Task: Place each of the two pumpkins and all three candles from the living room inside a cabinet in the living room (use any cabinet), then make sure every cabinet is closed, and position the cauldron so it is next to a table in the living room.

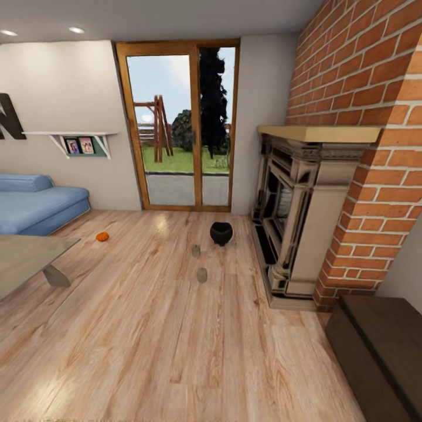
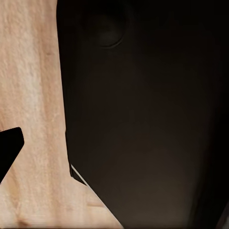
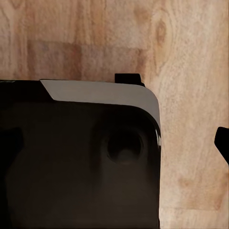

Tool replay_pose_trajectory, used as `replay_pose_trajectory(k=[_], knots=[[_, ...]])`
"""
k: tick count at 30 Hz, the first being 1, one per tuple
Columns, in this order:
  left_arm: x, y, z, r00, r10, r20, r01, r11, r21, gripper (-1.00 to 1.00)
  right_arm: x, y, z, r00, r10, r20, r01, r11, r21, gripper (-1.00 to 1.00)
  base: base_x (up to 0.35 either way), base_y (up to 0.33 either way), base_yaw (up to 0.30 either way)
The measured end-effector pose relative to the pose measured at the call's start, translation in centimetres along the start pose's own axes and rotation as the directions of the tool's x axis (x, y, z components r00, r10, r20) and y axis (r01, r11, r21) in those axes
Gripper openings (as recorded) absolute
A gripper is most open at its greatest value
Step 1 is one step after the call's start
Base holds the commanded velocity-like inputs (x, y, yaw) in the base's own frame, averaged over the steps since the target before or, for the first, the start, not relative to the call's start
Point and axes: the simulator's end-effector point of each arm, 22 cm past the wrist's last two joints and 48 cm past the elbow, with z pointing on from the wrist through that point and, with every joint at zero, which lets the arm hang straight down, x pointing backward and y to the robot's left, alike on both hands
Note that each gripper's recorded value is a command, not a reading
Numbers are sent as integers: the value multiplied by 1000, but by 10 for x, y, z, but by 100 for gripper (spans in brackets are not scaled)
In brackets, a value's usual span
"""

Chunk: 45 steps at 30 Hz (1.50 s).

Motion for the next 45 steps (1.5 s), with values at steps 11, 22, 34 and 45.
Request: replay_pose_trajectory(k=[11, 22, 34, 45], knots=[[6, 0, 0, 1000, 0, -17, 0, 1000, 0, 100, 7, 1, 0, 1000, -2, -16, 2, 1000, -1, 100, 0, 0, 136], [13, 0, 0, 999, 0, -33, 0, 1000, 0, 100, 13, 1, 1, 1000, -2, -31, 2, 1000, 0, 100, 0, 0, 173], [19, 0, -1, 999, 0, -50, 0, 1000, -1, 100, 21, 1, 1, 999, -3, -52, 3, 1000, 0, 100, 0, 0, 177], [26, 0, -1, 998, 0, -67, 0, 1000, -1, 100, 27, 1, 1, 998, -3, -68, 3, 1000, 1, 100, 0, 0, 177]])
